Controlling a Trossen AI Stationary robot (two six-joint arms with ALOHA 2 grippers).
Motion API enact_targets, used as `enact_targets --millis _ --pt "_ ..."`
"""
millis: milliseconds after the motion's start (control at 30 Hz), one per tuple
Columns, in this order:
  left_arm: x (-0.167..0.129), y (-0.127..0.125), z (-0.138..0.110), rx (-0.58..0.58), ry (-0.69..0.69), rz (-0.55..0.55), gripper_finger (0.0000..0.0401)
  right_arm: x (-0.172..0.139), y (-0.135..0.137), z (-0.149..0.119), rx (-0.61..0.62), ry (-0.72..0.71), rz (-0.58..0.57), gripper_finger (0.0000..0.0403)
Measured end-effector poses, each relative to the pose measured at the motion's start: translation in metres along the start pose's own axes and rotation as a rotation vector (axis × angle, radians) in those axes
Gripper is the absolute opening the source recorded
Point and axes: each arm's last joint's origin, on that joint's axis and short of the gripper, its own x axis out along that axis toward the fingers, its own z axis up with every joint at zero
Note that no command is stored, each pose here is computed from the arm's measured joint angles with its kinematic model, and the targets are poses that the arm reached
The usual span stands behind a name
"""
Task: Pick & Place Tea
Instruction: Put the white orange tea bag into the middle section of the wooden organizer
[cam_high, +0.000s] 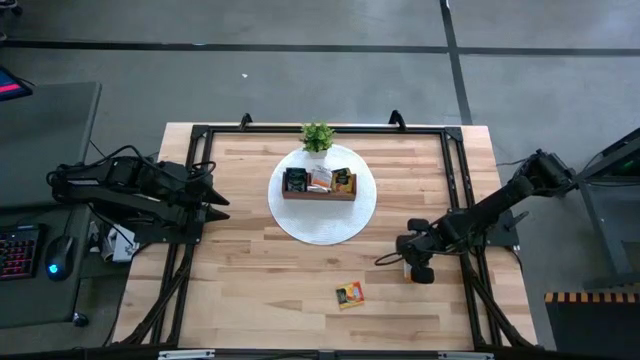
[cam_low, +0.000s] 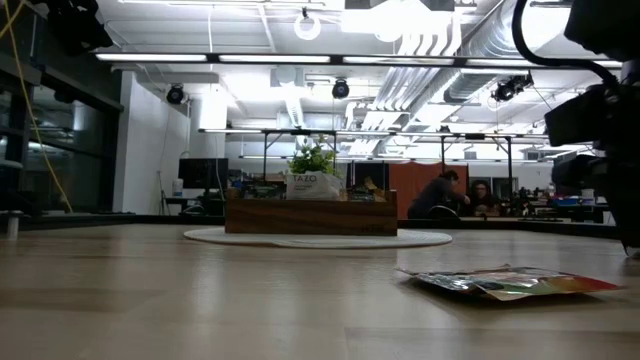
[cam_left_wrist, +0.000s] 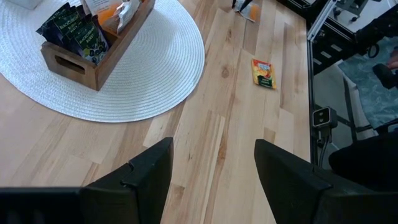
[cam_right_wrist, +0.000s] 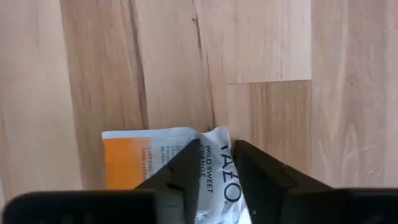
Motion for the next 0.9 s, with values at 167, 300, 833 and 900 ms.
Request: enact_targets --millis 167,300,833,900 --pt "0.0 0.0 0.0 0.0 -0.001 0.0 0.0223 0.0 -0.001 0.0 0.004 -0.002 -0.006 0.0052" --pt "0.0 0.0 0.0 0.0 0.0 0.0 0.0223 0.0 0.0 0.001 0.004 -0.011 -0.002 0.0008" --pt "0.0 0.0 0.0 0.0 0.0 0.0 0.0223 -0.031 0.012 0.037 -0.019 -0.187 -0.185 0.0001" --pt "0.0 0.0 0.0 0.0 0.0 0.0 0.0223 -0.041 0.012 0.046 -0.029 -0.212 -0.225 0.0001"
